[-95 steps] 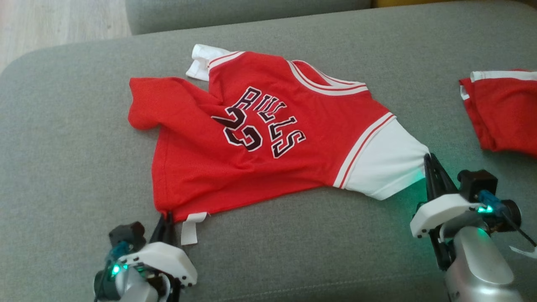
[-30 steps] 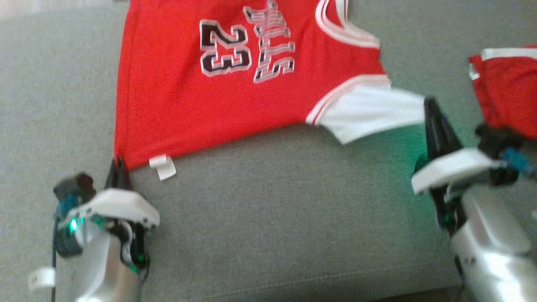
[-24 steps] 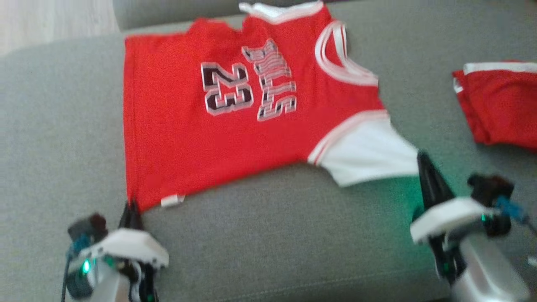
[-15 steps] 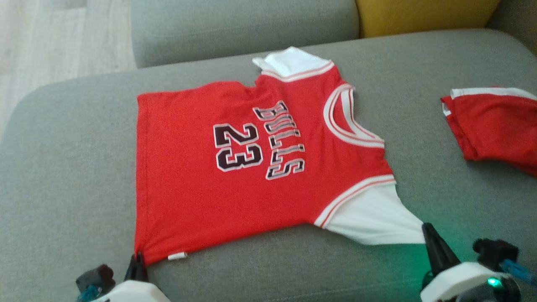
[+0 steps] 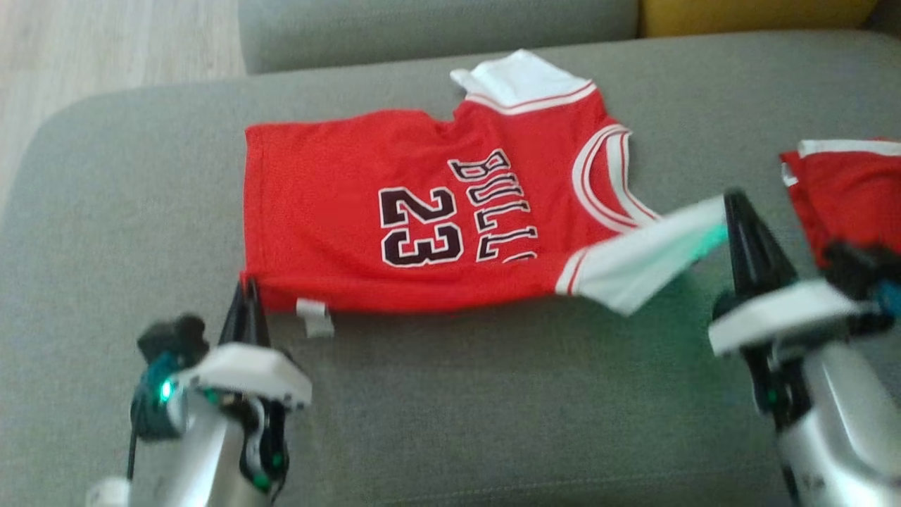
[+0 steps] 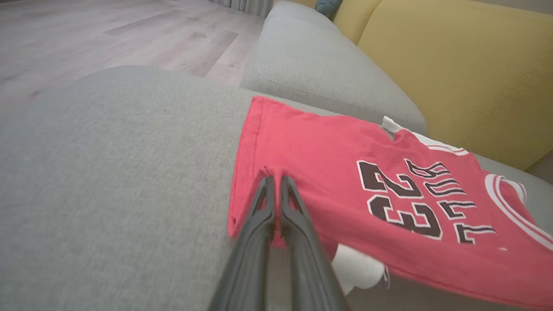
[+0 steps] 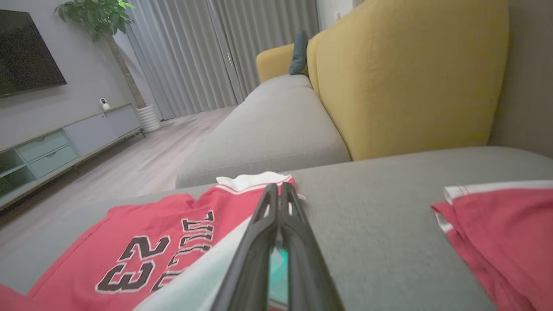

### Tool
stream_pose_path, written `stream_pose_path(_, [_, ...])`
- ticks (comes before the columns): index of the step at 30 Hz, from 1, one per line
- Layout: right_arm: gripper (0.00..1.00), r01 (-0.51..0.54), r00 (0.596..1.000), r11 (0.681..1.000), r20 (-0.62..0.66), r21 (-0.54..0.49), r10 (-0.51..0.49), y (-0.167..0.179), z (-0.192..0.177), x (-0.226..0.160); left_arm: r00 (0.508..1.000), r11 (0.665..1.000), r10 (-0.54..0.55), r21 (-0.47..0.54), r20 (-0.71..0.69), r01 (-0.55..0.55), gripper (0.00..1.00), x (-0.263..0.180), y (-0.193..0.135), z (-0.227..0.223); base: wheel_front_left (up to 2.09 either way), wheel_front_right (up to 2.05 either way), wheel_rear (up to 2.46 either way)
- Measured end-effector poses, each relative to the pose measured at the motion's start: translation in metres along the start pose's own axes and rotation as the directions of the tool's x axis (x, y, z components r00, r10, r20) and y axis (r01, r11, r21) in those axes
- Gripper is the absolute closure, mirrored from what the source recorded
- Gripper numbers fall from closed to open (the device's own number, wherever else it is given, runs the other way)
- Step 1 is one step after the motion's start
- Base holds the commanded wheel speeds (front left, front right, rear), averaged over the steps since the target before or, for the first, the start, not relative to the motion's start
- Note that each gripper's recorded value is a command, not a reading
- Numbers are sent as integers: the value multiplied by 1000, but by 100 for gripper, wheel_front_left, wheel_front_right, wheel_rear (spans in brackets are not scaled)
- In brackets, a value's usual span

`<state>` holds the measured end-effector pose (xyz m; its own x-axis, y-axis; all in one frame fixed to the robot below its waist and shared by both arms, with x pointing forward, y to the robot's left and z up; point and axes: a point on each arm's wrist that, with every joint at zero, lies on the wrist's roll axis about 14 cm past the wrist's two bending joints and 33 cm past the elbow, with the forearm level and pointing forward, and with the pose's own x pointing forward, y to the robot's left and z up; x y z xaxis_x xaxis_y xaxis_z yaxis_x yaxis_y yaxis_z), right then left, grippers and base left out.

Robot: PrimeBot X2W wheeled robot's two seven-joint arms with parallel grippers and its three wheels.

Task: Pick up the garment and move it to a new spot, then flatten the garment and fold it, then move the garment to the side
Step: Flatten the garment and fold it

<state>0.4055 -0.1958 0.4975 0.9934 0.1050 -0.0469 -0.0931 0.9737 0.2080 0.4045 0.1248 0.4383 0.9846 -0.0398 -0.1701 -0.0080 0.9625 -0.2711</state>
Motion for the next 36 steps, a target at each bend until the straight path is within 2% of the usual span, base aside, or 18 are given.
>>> stream_pose_path(4, [100,-4,1000,1000,18,-27,5,2,8,47,1000,1000,-19,25,-5,19,100,32,-8,5,0,0,0])
stream_pose_path(9, [100,7,1000,998,-22,-69,-8,-1,-12,79,999,998,43,39,-19,-42,100,58,4,4,0,0,0])
stream_pose_path(16, [100,32,998,991,-44,-127,-37,-11,-20,119,995,996,72,61,-74,-68,100,77,16,-15,0,0,0])
stream_pose_path(17, [100,36,998,991,-54,-128,-43,-12,-23,121,995,996,72,61,-75,-67,81,78,16,-16,0,0,0])
stream_pose_path(18, [65,40,997,991,-65,-131,-49,-14,-27,122,995,996,72,61,-76,-67,43,80,16,-16,0,0,0])
stream_pose_path(19, [12,51,996,990,-65,-129,-60,-17,-28,123,994,996,72,63,-76,-68,0,81,17,-17,0,0,0])
stream_pose_path(20, [0,67,996,991,-56,-117,-73,-20,-26,124,994,995,76,63,-74,-71,0,82,18,-16,0,0,0])
stream_pose_path(24, [0,86,996,991,19,-105,-84,-21,-7,124,995,996,87,30,-40,-86,0,82,20,-7,0,0,0])
stream_pose_path(26, [0,90,996,991,19,-98,-89,-20,-12,116,995,996,90,15,-46,-89,0,74,21,-11,0,0,0])
stream_pose_path(29, [0,107,993,991,-49,-80,-111,-25,-42,91,989,996,94,2,-113,-94,0,52,23,-36,0,0,0])
stream_pose_path(30, [0,107,993,991,-49,-80,-111,-25,-42,91,989,996,94,2,-113,-94,0,52,23,-36,0,0,0])
stream_pose_path(33, [0,115,982,992,-145,-58,-122,-23,-80,62,980,996,88,-13,-181,-92,0,31,23,-60,0,0,0])
stream_pose_path(36, [0,123,971,992,-203,-39,-128,-23,-101,46,980,996,82,-23,-183,-87,0,30,21,-60,0,0,0])
